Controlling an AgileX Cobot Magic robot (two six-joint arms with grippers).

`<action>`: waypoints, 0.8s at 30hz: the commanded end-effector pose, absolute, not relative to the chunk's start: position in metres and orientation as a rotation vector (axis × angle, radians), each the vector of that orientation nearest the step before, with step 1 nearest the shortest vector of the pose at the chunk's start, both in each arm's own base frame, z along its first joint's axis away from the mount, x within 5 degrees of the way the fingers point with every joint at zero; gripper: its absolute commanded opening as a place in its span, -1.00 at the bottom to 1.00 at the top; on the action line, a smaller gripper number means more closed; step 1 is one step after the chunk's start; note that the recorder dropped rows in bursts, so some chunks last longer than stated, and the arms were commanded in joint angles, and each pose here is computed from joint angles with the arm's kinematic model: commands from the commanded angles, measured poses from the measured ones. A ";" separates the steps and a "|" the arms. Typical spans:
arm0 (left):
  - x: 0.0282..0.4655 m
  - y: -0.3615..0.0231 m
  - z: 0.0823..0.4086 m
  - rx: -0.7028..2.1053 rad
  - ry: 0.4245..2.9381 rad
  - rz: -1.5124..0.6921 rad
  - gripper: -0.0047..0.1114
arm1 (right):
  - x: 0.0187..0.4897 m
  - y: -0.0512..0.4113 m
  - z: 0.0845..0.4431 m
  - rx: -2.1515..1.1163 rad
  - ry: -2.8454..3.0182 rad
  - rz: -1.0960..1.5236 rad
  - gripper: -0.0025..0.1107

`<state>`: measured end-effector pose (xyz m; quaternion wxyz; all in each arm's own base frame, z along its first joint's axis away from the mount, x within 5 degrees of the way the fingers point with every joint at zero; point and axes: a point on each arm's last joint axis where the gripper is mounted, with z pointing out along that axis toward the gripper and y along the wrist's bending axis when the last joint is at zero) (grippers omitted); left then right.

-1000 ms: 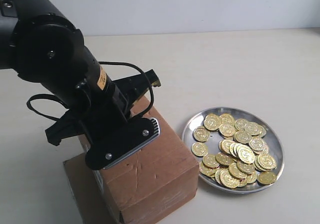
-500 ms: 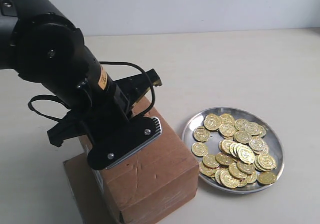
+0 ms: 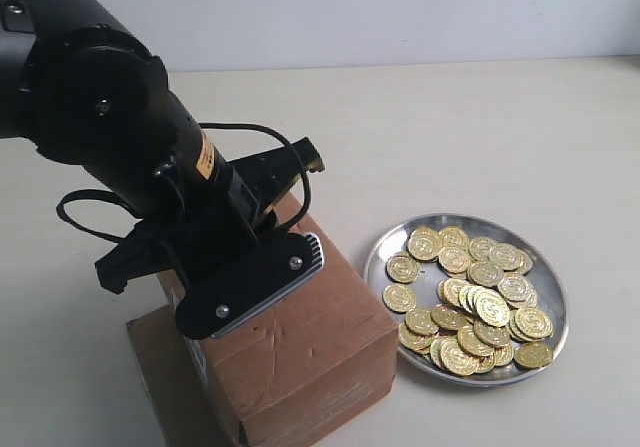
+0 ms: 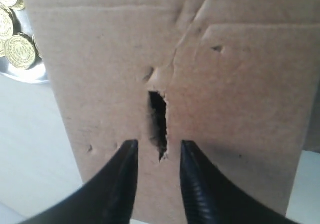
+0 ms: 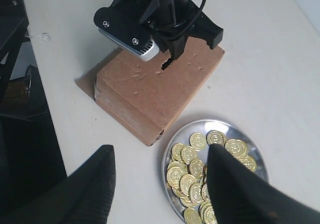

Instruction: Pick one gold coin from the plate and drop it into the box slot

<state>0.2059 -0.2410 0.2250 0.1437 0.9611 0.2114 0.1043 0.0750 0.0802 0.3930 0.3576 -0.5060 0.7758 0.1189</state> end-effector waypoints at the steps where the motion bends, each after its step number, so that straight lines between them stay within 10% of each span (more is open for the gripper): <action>1: 0.208 -0.244 0.228 2.723 0.623 0.309 -0.24 | 0.075 0.080 0.393 -1.285 1.998 0.318 -0.02; 9: 0.213 -0.240 0.257 2.556 0.628 0.491 -0.25 | 0.082 0.080 0.397 -1.236 1.950 0.263 -0.04; 16: 0.208 -0.198 0.336 1.816 1.301 0.471 -0.87 | 0.119 0.055 0.433 -0.712 1.693 -0.147 -0.63; 24: 0.184 -0.113 0.361 1.184 1.836 0.226 -0.92 | 0.130 0.052 0.428 -0.401 1.643 -0.063 -0.96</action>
